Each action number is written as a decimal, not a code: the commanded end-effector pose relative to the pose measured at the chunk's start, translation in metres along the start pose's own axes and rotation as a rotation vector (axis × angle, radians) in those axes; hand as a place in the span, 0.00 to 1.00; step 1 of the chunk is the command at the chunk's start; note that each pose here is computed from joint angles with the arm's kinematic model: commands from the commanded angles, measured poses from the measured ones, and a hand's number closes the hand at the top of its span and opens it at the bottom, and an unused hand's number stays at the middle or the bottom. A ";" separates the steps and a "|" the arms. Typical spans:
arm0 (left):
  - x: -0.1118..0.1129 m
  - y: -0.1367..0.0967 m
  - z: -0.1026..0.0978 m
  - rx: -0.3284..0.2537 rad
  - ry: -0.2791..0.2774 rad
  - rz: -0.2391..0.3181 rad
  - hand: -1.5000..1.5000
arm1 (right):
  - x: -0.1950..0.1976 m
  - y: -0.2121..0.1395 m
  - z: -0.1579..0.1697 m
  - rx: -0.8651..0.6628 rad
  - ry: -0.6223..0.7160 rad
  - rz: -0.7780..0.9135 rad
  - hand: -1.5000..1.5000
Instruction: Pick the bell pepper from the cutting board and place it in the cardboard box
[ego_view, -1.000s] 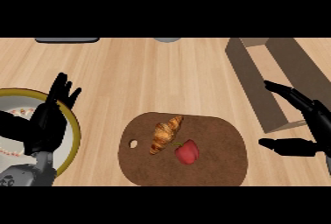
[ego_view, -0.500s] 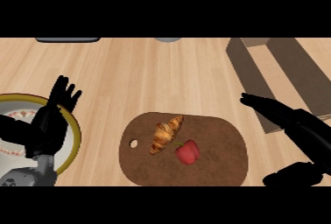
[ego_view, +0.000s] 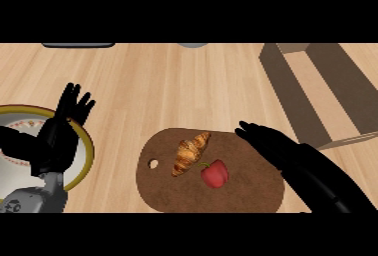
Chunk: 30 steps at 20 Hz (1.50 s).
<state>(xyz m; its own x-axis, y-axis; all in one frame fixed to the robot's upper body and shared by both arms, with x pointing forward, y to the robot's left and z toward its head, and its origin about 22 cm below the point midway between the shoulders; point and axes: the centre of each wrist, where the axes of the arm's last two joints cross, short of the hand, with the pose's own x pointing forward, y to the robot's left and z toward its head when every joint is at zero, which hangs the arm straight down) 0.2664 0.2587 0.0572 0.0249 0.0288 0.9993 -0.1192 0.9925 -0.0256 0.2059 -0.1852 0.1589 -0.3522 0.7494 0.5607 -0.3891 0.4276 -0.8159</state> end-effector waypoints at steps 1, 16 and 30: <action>0.002 0.004 0.009 -0.002 0.009 0.023 0.50 | 0.005 0.023 -0.012 0.021 0.058 0.050 0.00; 0.007 -0.007 0.000 -0.016 0.012 0.007 0.50 | -0.004 0.049 -0.047 0.002 0.087 -0.006 0.00; -0.006 0.013 -0.002 0.000 -0.018 -0.001 0.50 | -0.006 0.068 -0.068 0.032 0.128 0.026 0.00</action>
<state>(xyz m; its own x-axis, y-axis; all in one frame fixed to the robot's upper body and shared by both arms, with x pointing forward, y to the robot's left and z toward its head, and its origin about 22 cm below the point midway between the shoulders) 0.2657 0.2589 0.0509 0.0200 0.0307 0.9993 -0.1152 0.9929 -0.0282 0.2252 -0.1345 0.0845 -0.2602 0.8050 0.5331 -0.4142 0.4057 -0.8147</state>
